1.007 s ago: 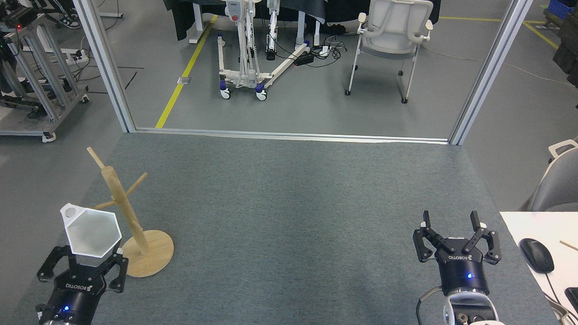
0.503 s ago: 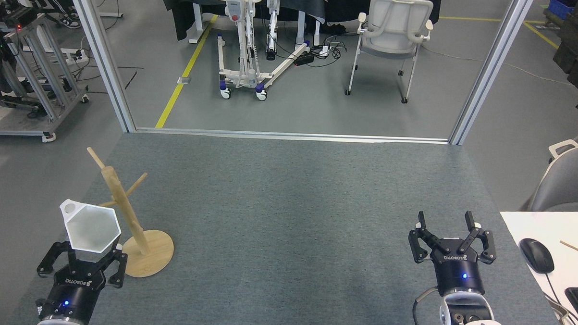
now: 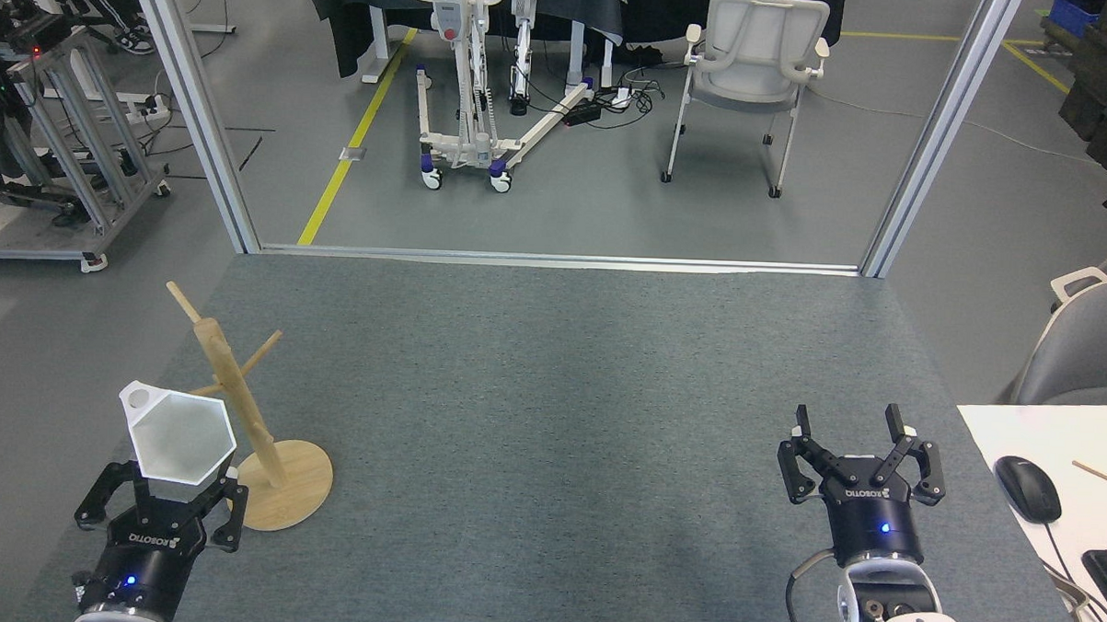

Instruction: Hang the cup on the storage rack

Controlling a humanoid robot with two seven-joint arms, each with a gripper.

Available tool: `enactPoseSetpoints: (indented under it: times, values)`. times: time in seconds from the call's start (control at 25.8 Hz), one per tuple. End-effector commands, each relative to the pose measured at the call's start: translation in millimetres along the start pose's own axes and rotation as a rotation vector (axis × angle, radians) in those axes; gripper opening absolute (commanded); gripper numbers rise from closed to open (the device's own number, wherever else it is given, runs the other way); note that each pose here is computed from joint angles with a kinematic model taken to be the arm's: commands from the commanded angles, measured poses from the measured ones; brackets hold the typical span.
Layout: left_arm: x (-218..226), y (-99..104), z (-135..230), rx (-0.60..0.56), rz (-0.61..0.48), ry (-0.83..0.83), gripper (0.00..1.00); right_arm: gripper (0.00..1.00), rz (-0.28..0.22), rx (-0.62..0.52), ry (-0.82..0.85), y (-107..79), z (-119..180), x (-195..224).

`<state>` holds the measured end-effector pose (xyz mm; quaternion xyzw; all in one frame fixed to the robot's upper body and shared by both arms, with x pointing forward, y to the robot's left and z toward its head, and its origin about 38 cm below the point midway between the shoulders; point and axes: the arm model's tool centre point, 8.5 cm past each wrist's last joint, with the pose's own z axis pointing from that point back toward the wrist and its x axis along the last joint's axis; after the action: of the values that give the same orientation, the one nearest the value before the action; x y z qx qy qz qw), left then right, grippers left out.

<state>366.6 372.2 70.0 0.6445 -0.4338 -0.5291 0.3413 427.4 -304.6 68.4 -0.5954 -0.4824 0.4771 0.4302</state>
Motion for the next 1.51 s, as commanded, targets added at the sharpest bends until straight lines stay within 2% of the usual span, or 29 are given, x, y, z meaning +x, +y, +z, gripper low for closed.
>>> enactPoseSetpoints:
  times: [0.0, 0.93, 0.97, 1.12, 1.24, 1.28, 1.47]
  values:
    - [0.3, 0.1, 0.0, 0.000, -0.002, -0.004, 0.25, 0.99, 0.000, 0.000, 0.000, 0.1, 0.1, 0.6]
    - [12.3, 7.4, -13.1, 0.027, 0.003, -0.078, 0.29, 0.99, 0.001, 0.000, -0.002, 0.3, 1.0, 0.8]
    - [12.2, 7.6, -13.1, 0.030, 0.002, -0.077, 0.31, 0.99, 0.001, 0.000, -0.002, 0.3, 1.0, 0.8]
    - [13.6, 7.7, -12.9, 0.035, 0.015, -0.062, 0.55, 0.99, 0.000, 0.002, -0.002, 0.9, 1.6, 1.5]
    - [15.1, 4.1, -13.4, 0.025, 0.029, -0.048, 0.93, 0.99, 0.000, 0.002, -0.002, 0.9, 1.6, 1.5]
    - [15.2, 3.3, -14.5, 0.022, 0.029, -0.051, 0.99, 0.99, 0.000, 0.003, -0.002, 1.4, 1.8, 1.4]
    - [15.4, -5.5, -11.0, -0.011, 0.029, -0.054, 0.99, 0.99, 0.001, 0.003, -0.002, 1.4, 2.2, 1.5]
